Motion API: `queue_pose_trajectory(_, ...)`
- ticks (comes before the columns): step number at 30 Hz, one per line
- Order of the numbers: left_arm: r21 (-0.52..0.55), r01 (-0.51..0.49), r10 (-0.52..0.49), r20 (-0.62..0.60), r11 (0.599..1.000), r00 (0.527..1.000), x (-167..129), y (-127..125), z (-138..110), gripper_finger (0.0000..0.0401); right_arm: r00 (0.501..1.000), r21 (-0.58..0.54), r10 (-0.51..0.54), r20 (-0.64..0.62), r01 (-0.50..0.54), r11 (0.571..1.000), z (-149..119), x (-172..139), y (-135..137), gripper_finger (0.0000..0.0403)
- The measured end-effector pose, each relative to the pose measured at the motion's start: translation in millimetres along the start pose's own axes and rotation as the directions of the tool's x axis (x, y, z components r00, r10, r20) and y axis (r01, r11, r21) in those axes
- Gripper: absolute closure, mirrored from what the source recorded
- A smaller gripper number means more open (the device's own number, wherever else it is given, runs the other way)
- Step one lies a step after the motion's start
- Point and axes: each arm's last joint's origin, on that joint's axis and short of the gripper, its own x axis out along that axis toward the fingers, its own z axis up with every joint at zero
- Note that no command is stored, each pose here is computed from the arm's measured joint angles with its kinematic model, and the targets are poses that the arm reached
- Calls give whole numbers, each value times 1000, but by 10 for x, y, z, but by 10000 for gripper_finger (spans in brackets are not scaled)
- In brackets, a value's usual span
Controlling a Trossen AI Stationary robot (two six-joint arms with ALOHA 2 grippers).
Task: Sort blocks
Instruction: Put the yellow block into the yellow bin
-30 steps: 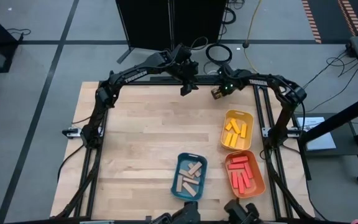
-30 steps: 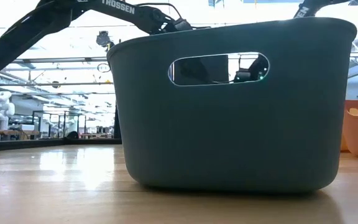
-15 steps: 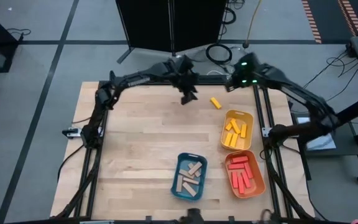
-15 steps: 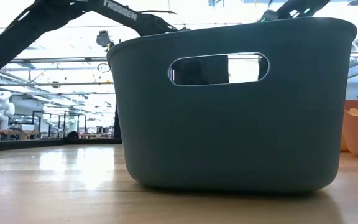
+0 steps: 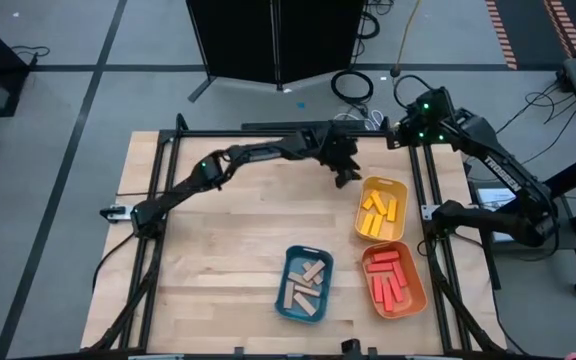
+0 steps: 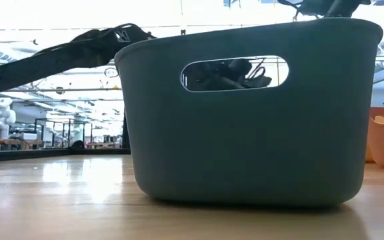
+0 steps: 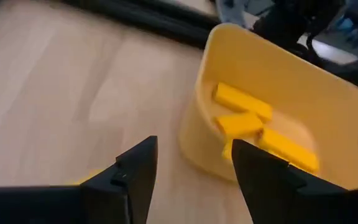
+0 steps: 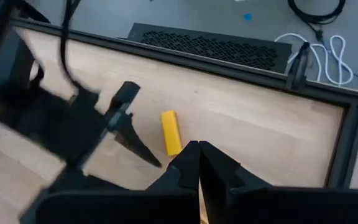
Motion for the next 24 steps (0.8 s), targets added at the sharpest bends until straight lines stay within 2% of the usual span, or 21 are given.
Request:
queue_pose_trajectory(2, 51, -19, 19, 14, 999, 1000, 111, -16, -56, 196, 1000, 10, 1, -5, 0, 1000, -6, -3, 0, 403)
queue_pose_trajectory(5, 35, -105, 104, 9, 994, 994, 119, 106, -122, 198, 1000, 5, 12, -19, -12, 1000, -25, -3, 23, 403)
queue_pose_trajectory(7, 8, -232, 232, 14, 973, 973, 79, 158, -84, 201, 1000, -3, 21, -22, -22, 1000, -32, -2, 42, 403)
queue_pose_trajectory(10, -62, -277, 279, 29, 959, 960, -12, 152, 10, 205, 999, 11, 29, -13, -29, 1000, -25, -1, 58, 403)
queue_pose_trajectory(14, -150, -388, 377, -94, 909, 921, -143, 229, -51, 205, 999, 14, 38, 11, -38, 999, -3, -1, 68, 403)
queue_pose_trajectory(17, -179, -402, 367, -201, 898, 908, -192, 285, -162, 205, 999, 17, 15, 33, -15, 1000, 37, 50, 77, 403)
queue_pose_trajectory(21, -155, -383, 338, -254, 911, 906, -323, 175, -98, 205, 996, -27, -29, -81, 27, 999, 2, 500, 67, 403)
queue_pose_trajectory(23, -55, -471, 445, -245, 881, 861, -554, 49, 98, 205, 990, -48, -52, -132, 46, 998, -19, 782, 43, 403)
queue_pose_trajectory(24, 10, -541, 528, -239, 841, 815, -771, -39, 238, 206, 989, -53, -58, -139, 51, 997, -26, 883, 39, 403)
